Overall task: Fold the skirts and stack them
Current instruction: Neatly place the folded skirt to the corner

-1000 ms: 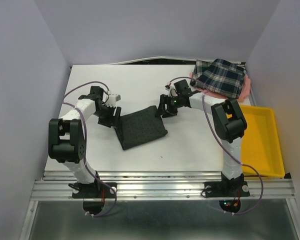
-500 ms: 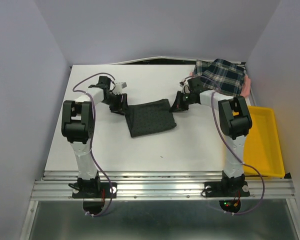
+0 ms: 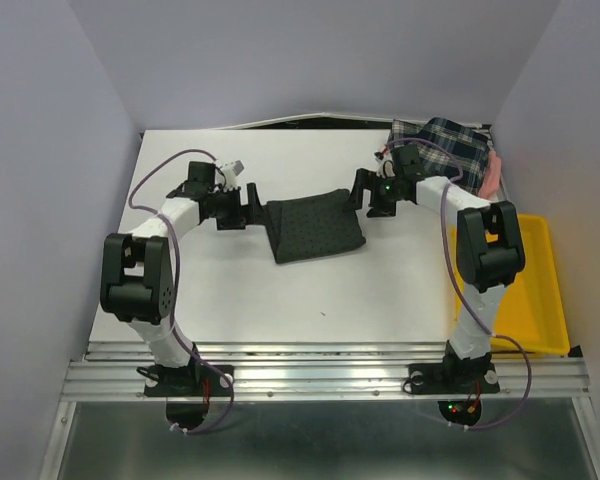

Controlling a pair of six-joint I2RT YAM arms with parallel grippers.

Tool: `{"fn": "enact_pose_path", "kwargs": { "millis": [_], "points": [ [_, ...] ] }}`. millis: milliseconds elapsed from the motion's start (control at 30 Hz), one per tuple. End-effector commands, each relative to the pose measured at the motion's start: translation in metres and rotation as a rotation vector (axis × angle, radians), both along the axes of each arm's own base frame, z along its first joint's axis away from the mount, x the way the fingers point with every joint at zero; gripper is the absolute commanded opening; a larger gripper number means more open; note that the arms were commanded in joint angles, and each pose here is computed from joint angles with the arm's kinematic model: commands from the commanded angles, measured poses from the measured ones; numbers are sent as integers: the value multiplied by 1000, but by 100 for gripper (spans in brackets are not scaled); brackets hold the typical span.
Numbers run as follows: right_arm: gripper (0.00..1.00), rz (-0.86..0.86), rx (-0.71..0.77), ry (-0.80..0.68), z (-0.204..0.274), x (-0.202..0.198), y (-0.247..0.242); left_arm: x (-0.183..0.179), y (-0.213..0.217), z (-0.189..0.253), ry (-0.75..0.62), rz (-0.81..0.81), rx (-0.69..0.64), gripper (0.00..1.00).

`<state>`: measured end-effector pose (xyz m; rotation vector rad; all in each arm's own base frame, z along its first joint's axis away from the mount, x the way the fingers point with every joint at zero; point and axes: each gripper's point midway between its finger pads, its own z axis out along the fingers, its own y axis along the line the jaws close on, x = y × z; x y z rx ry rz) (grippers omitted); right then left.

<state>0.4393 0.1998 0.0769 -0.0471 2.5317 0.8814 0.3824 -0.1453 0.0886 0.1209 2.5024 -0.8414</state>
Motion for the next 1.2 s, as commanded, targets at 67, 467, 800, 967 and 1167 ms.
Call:
{"fn": "enact_pose_path", "kwargs": {
  "millis": [67, 467, 800, 967, 1167],
  "points": [
    [96, 21, -30, 133, -21, -54, -9, -48, -32, -4, 54, 57, -46, 98],
    [88, -22, 21, 186, -61, -66, -5, -50, -54, -31, 79, 193, -81, 95],
    [83, -127, -101, 167, -72, -65, -29, -47, -66, -54, 161, 243, -55, 72],
    [77, -99, -110, 153, -75, -73, -15, -50, -66, -60, 181, 258, -12, 49],
    [61, -70, -169, 53, -52, -67, 10, -43, -77, -48, 159, 253, 38, 22]
  ]
}}
